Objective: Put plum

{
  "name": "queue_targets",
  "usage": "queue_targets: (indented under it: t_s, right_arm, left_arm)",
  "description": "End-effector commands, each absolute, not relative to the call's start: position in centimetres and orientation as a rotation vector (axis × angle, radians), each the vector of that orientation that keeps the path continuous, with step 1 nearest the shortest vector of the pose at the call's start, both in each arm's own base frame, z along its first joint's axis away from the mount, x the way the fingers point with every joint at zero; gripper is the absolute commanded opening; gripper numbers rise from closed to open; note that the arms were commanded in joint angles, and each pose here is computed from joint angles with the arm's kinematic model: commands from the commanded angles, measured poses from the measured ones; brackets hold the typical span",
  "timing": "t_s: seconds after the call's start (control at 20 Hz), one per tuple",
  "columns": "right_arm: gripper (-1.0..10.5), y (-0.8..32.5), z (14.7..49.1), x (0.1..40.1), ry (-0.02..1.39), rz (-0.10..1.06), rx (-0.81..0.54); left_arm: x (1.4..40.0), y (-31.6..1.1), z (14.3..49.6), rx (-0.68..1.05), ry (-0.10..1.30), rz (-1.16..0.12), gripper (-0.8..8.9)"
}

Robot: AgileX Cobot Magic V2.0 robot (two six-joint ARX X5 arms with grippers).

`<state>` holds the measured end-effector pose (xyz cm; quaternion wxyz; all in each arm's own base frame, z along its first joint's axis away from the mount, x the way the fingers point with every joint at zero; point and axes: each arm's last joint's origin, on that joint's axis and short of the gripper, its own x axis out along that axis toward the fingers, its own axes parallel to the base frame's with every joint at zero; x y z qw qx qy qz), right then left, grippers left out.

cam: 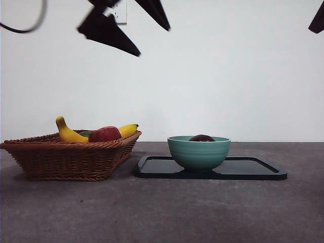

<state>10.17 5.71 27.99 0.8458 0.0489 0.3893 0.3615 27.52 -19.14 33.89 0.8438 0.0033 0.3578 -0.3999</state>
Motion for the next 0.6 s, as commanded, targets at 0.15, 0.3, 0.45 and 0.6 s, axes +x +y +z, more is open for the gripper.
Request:
queue_targets:
  t_s: [0.15, 0.3, 0.45, 0.6]
  right_arm:
    - [2.4, 5.8, 28.2, 10.2, 0.807, 0.777, 0.095]
    - [2.4, 5.8, 28.2, 10.2, 0.807, 0.777, 0.094]
    - [2.4, 5.8, 28.2, 10.2, 0.808, 0.777, 0.094]
    - [2.4, 5.8, 28.2, 10.2, 0.807, 0.777, 0.094]
  left_arm:
    - [31.4, -22.7, 32.4, 0.08, 0.742, -0.858, 4.04]
    - [33.2, -24.6, 30.5, 0.1, 0.735, -0.874, 4.04]
    - [34.5, -26.2, 28.1, 0.117, 0.736, -0.874, 4.04]
    - [35.0, -27.5, 26.1, 0.173, 0.729, -0.867, 4.04]
